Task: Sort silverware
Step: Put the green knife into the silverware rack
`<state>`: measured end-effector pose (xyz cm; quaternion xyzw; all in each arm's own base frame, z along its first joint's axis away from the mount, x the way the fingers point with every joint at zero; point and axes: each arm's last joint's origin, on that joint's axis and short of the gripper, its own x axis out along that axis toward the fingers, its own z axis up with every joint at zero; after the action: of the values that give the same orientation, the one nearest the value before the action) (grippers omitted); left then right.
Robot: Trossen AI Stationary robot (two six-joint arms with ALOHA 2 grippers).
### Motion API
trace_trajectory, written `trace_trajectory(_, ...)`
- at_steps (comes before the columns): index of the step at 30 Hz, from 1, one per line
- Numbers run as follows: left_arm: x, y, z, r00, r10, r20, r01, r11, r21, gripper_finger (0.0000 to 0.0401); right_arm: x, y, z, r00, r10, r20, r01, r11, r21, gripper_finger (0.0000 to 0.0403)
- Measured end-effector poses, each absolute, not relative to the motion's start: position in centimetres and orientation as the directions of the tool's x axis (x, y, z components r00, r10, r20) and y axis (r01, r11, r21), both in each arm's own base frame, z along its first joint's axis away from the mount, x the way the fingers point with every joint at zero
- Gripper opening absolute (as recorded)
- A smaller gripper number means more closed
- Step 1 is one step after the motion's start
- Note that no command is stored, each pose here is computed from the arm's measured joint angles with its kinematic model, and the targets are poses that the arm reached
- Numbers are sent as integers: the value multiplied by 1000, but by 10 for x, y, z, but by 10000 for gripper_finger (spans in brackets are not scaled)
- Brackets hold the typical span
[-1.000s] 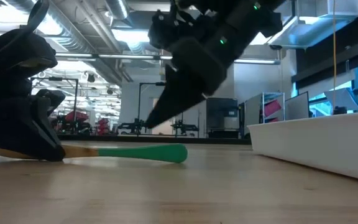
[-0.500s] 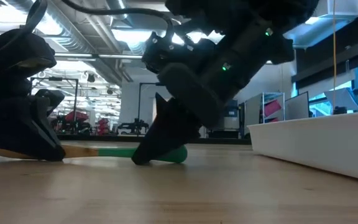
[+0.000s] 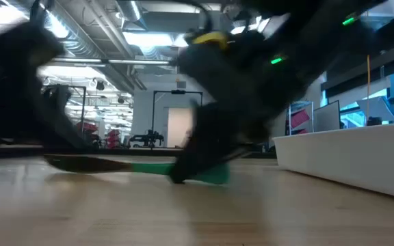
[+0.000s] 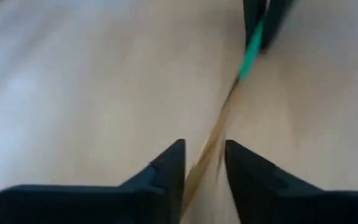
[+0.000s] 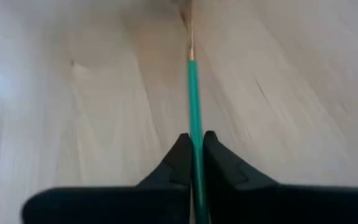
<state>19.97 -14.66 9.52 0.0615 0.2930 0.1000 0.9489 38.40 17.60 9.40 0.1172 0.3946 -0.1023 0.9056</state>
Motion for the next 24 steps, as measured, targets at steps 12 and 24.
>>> trace_trajectory(12, 198, -137, 155, 864, 436, -253, -398, 898, 186, 148, 281, 213, 199, 573, -219, -790, 594, 775, 216, 14)
trace_trajectory(24, 207, -132, 128, 816, 499, -290, -462, 866, 190, 148, 148, 237, 277, 60, -271, -961, 906, 420, -62, 14)
